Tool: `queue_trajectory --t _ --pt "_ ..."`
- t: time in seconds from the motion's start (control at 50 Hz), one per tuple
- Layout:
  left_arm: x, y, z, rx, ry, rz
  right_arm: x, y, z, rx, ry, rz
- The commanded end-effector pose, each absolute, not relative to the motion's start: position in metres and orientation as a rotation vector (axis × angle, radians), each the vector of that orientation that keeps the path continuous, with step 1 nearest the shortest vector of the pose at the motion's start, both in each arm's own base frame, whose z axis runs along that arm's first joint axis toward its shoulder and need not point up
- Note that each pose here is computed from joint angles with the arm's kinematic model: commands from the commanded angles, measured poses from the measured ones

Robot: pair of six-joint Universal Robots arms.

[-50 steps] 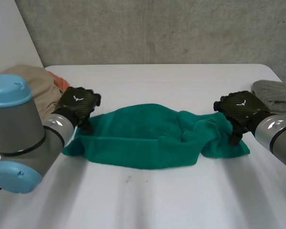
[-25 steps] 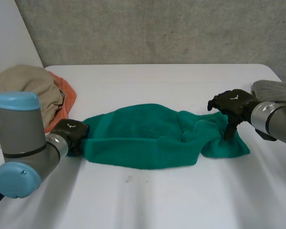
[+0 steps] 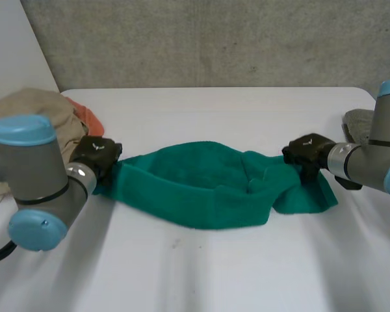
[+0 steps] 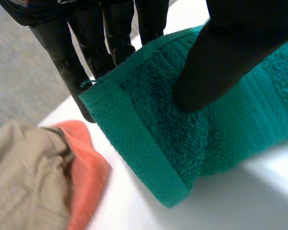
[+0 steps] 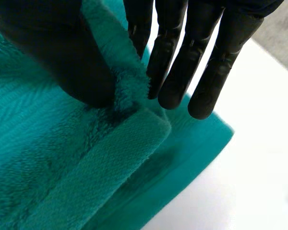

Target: Fold the laundry.

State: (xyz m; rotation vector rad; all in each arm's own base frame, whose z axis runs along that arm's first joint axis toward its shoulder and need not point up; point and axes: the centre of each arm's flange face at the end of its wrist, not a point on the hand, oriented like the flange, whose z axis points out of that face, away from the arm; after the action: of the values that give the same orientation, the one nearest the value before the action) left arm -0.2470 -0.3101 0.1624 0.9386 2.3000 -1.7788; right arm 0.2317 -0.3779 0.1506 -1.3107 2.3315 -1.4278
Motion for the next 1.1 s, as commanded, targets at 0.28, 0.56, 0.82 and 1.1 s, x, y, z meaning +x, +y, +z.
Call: queue_trajectory --t 0.28,0.56,0.82,1.1 --pt "-0.278 -0.398 0.375 0.441 1.086 -2.73 0.23 -0.449 0.362 -0.593 1.183 -2.972" --pt "-0.264 -0.376 0.309 0.487 1.409 -2.677 0.236 -0.428 0.305 -0.812 1.347 -2.717" --pt "-0.254 -0.31 0.18 0.807 1.911 -2.328 0.195 -0.373 0.146 -1.027 1.884 -2.168" --pt "-0.243 -0.276 0.186 0.84 2.0 -2.254 0.17 -0.327 0.155 -1.236 2.088 -1.921"
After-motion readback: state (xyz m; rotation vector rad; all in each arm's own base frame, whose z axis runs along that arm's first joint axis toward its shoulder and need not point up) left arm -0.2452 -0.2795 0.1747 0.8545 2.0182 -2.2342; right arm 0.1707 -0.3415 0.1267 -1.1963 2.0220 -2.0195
